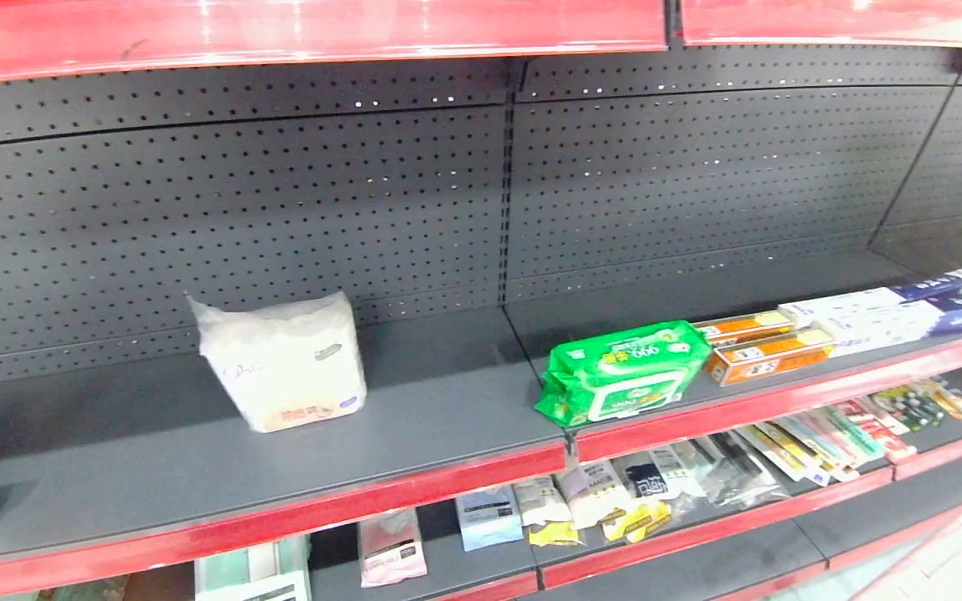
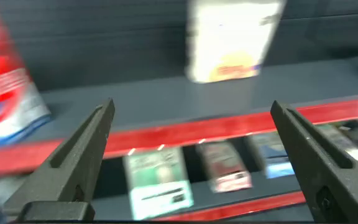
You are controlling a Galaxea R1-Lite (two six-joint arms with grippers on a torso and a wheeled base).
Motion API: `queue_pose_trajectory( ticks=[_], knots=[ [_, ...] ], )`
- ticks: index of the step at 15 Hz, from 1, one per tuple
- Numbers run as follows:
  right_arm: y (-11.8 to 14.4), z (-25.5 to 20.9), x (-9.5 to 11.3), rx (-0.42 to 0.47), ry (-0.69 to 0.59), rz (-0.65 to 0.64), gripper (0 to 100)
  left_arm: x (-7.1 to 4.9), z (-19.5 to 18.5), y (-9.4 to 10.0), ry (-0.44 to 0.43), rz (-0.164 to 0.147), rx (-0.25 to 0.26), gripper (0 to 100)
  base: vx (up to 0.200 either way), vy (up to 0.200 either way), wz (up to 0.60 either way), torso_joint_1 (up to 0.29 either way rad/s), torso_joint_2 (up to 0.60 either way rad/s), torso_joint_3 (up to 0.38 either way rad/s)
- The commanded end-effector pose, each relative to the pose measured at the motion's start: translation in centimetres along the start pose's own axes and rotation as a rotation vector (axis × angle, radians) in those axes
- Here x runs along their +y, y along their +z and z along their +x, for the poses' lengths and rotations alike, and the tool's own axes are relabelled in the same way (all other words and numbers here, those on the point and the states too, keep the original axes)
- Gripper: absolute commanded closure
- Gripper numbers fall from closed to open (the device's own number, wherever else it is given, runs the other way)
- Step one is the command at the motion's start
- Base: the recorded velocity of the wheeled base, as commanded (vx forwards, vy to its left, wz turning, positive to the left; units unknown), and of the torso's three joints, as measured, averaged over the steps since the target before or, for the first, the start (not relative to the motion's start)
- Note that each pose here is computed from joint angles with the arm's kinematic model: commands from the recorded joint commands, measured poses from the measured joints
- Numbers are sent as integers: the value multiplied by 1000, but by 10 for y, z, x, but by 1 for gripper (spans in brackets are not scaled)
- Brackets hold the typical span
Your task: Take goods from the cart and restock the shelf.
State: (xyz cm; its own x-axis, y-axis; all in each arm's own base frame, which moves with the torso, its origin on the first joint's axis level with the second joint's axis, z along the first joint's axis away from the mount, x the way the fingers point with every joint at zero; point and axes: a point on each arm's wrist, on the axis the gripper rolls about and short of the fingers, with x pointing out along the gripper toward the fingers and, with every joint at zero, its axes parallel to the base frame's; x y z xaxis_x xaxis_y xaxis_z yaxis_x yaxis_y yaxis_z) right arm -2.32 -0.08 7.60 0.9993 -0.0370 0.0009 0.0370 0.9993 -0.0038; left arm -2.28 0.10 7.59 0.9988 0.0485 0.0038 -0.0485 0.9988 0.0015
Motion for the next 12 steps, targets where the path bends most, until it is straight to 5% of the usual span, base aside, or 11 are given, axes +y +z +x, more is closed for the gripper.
queue_pose_trajectory(
  ticks=[1, 12],
  knots=[
    [0, 0, 0, 1, 0, 1, 0, 0, 0, 0, 1, 0, -1, 0, 0, 0, -600, 2, 7, 7],
    [0, 0, 0, 1, 0, 1, 0, 0, 0, 0, 1, 0, -1, 0, 0, 0, -545, 3, 0, 2]
  ],
)
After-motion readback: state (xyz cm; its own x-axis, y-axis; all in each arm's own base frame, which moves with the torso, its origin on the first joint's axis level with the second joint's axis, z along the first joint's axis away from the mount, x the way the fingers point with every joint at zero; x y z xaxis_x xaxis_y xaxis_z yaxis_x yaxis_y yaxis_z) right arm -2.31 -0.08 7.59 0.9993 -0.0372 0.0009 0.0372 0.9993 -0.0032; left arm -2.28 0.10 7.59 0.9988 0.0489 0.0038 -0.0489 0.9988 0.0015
